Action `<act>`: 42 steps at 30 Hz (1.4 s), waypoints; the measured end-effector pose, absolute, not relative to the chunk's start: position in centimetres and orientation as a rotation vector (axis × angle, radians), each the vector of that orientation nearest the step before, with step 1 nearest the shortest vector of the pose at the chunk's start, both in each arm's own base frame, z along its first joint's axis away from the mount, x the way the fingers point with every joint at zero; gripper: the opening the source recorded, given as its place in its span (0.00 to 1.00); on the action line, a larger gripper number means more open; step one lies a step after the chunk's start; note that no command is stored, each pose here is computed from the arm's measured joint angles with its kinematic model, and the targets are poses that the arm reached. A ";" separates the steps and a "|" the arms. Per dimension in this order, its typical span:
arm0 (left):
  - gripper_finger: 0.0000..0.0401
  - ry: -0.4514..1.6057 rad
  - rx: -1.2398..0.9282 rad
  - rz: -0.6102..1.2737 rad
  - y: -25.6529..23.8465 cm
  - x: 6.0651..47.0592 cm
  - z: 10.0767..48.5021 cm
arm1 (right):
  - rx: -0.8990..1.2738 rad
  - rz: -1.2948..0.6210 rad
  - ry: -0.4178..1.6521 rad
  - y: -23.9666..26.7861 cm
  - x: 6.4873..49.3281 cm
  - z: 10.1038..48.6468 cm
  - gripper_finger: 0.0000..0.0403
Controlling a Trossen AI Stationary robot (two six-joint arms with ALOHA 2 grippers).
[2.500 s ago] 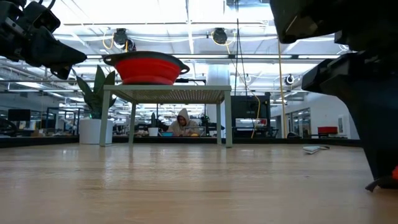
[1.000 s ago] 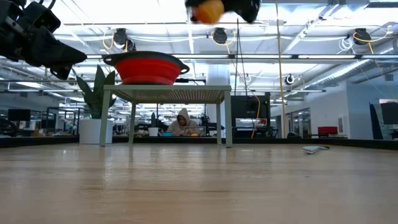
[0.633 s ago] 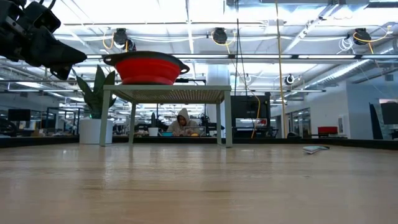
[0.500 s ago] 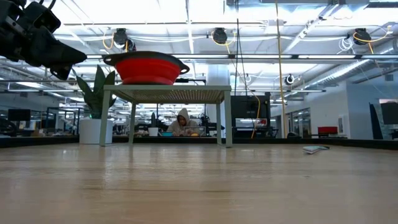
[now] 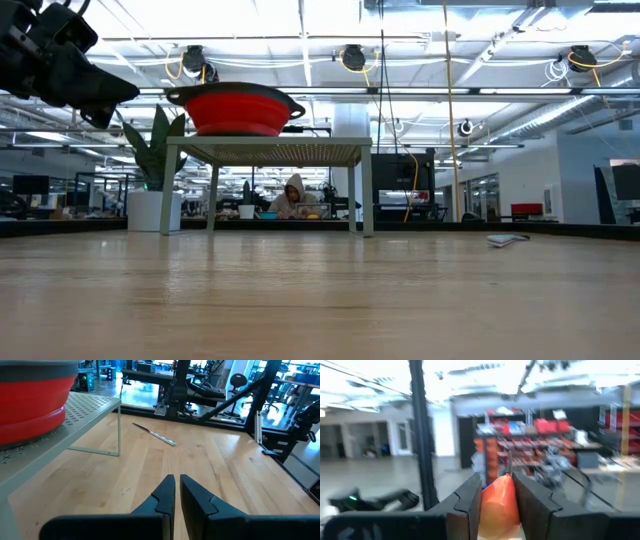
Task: Pick & Place Fruit
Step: Put the pear into the red strainer bowl on the shelf
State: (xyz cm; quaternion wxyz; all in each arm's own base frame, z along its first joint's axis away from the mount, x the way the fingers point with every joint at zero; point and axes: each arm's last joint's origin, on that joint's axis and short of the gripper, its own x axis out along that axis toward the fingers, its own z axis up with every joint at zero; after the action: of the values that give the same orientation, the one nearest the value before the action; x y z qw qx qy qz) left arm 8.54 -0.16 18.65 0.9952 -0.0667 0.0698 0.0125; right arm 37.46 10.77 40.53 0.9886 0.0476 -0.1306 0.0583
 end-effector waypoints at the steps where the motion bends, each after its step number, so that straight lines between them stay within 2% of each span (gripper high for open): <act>1: 0.06 0.140 -0.137 0.026 -0.2 8.5 18.6 | 0.095 0.145 -0.287 10.5 37.5 40.7 0.24; 6: 0.06 0.139 -0.160 0.027 -0.2 8.5 18.7 | 0.088 0.308 -0.380 8.8 37.6 41.6 0.24; 16: 0.06 0.139 -0.179 0.030 -0.2 8.5 18.7 | 0.038 0.663 -0.402 4.6 37.7 42.1 0.24; 22: 0.06 0.139 -0.180 0.031 -0.2 8.5 18.7 | -0.055 0.906 -0.473 2.6 36.8 42.9 0.24; 27: 0.06 0.138 -0.210 0.033 -0.2 8.5 18.7 | -0.175 1.019 -0.589 1.9 35.5 43.9 0.25; 32: 0.06 0.137 -0.228 0.035 -0.1 8.5 18.7 | -0.237 1.063 -0.611 1.4 35.1 44.1 0.26; 37: 0.06 0.137 -0.234 0.038 -0.1 8.5 18.7 | -0.190 1.033 -0.557 0.7 35.5 43.8 0.25; 42: 0.06 0.132 -0.232 0.075 0.0 8.5 18.7 | -0.055 0.769 -0.390 -0.6 37.5 42.1 0.25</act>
State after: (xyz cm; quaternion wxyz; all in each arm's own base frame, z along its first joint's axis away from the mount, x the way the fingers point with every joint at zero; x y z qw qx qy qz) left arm 8.54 -0.03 18.66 0.9904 -0.1155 0.0659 0.0376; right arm 37.47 -0.62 42.13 0.9081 -0.0267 -0.1892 0.3725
